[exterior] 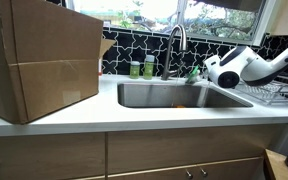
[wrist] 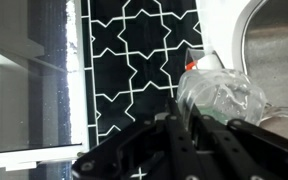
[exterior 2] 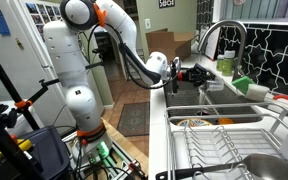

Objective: Pick up the small clear lunch box and fetch some water, pour the water from the small clear lunch box onto the plate in the sink and place the small clear lunch box back on the kitchen counter

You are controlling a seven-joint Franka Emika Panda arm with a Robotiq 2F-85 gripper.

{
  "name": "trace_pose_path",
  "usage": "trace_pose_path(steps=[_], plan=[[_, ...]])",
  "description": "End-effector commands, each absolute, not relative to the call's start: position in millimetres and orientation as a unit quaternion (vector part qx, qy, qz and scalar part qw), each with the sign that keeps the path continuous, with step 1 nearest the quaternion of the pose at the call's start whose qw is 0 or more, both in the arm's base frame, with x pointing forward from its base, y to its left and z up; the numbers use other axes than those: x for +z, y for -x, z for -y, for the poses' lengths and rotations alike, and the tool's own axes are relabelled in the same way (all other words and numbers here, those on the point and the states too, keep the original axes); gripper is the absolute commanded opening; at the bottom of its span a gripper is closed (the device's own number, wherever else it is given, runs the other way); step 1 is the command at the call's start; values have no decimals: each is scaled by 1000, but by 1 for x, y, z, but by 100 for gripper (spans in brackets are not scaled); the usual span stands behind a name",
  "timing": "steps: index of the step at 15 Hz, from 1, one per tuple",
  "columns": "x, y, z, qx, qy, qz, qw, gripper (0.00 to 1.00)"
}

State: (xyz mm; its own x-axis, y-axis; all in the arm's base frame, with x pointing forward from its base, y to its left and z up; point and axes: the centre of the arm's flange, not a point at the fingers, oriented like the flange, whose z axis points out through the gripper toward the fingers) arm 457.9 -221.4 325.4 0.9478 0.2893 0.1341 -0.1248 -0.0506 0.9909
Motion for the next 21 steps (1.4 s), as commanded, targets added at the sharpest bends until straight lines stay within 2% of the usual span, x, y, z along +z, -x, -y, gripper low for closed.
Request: trace_pose_path(steps=[1,10,15,21], plan=[[321,-451,218,180,-673,-57,715,3],[325,-449,211,219,-625,-51,747,3],[343,-444,214,147,-724,14,674,3],[394,-447,229,111,-821,52,558,3]])
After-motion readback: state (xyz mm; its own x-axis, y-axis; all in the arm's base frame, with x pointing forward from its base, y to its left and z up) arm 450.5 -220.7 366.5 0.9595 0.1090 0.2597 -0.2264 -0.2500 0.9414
